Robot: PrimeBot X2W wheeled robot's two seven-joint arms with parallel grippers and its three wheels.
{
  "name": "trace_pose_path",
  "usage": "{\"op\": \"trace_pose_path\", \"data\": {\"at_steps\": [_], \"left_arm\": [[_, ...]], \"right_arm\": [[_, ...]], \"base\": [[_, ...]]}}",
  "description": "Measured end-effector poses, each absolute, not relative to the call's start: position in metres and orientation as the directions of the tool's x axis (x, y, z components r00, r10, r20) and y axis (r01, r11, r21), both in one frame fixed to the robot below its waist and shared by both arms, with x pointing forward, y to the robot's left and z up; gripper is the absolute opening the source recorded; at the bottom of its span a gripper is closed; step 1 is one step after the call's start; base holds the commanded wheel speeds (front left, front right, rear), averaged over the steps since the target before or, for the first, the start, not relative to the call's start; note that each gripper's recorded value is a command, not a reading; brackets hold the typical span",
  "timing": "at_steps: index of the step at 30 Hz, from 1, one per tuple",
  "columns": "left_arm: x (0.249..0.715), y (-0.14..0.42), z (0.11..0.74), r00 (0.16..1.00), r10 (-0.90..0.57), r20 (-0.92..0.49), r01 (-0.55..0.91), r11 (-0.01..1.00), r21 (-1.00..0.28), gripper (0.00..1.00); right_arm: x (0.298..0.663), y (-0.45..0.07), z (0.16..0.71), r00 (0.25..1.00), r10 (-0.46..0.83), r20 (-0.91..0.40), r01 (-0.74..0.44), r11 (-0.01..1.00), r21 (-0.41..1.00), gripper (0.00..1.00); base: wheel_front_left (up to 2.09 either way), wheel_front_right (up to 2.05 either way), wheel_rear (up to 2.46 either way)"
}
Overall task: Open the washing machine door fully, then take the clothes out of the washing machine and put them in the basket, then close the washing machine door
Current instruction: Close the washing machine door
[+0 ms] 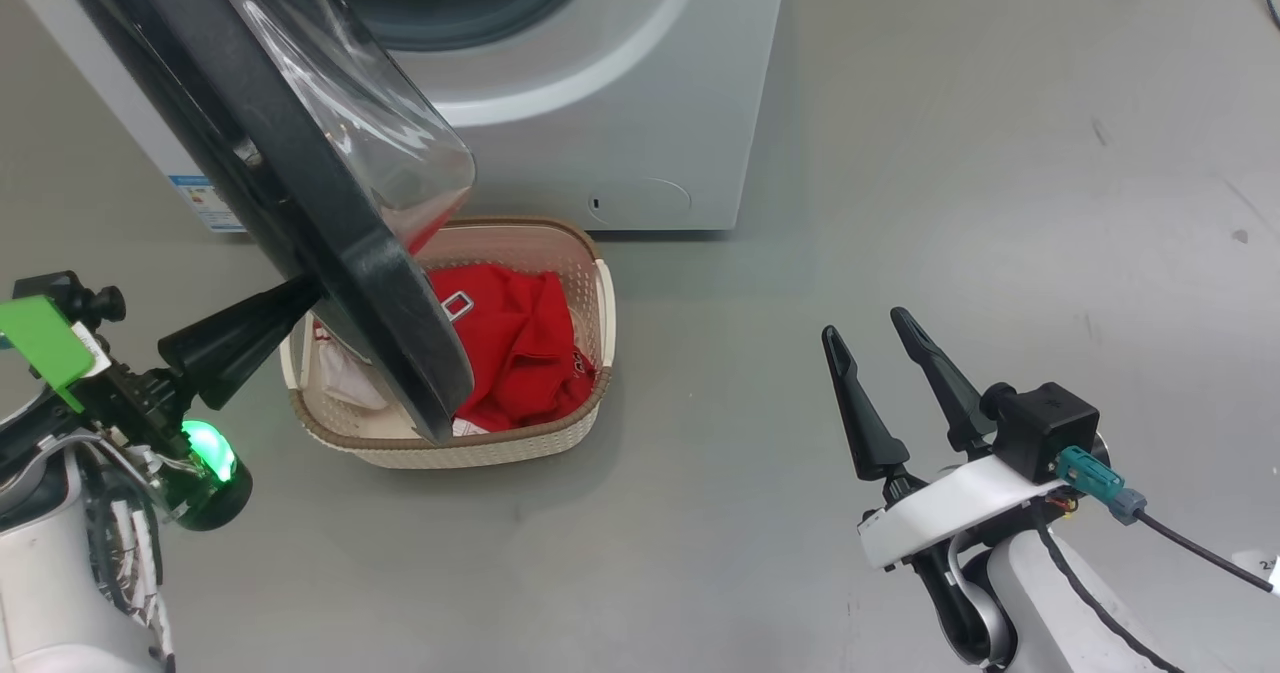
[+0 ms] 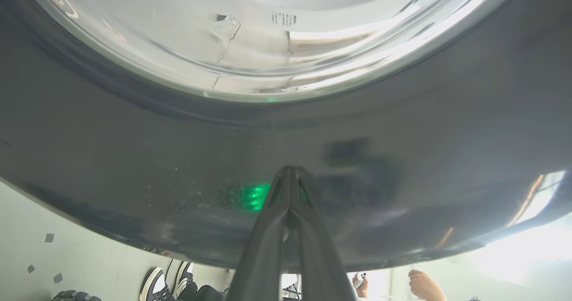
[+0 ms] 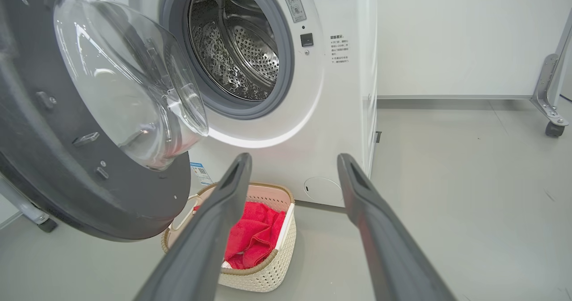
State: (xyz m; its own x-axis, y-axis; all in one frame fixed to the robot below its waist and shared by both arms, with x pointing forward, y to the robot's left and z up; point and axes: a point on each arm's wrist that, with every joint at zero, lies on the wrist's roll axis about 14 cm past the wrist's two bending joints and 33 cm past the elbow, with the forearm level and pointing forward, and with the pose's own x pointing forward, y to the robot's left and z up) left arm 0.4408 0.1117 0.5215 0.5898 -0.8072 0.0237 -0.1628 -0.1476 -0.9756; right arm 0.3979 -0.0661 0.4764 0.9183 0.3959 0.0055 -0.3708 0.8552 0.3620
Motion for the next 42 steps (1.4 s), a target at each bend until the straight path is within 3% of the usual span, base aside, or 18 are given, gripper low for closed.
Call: {"op": "trace_pose_path", "data": {"at_steps": [20, 42], "left_arm": [[0.451, 0.032, 0.518, 0.504, -0.863, 0.037, -0.205, -0.161, -0.965, 0.0], [0.488, 0.028, 0.507, 0.701, -0.713, -0.014, -0.213, -0.19, -0.958, 0.0]], "right_arm": [[0.389, -0.122, 0.481, 0.972, 0.233, 0.005, -0.22, 0.911, 0.349, 1.0], [0.385, -0.12, 0.478, 0.975, 0.223, -0.005, -0.206, 0.908, 0.366, 1.0]], "base": [[0.0, 0.0, 0.0], [0.0, 0.0, 0.0]]}}
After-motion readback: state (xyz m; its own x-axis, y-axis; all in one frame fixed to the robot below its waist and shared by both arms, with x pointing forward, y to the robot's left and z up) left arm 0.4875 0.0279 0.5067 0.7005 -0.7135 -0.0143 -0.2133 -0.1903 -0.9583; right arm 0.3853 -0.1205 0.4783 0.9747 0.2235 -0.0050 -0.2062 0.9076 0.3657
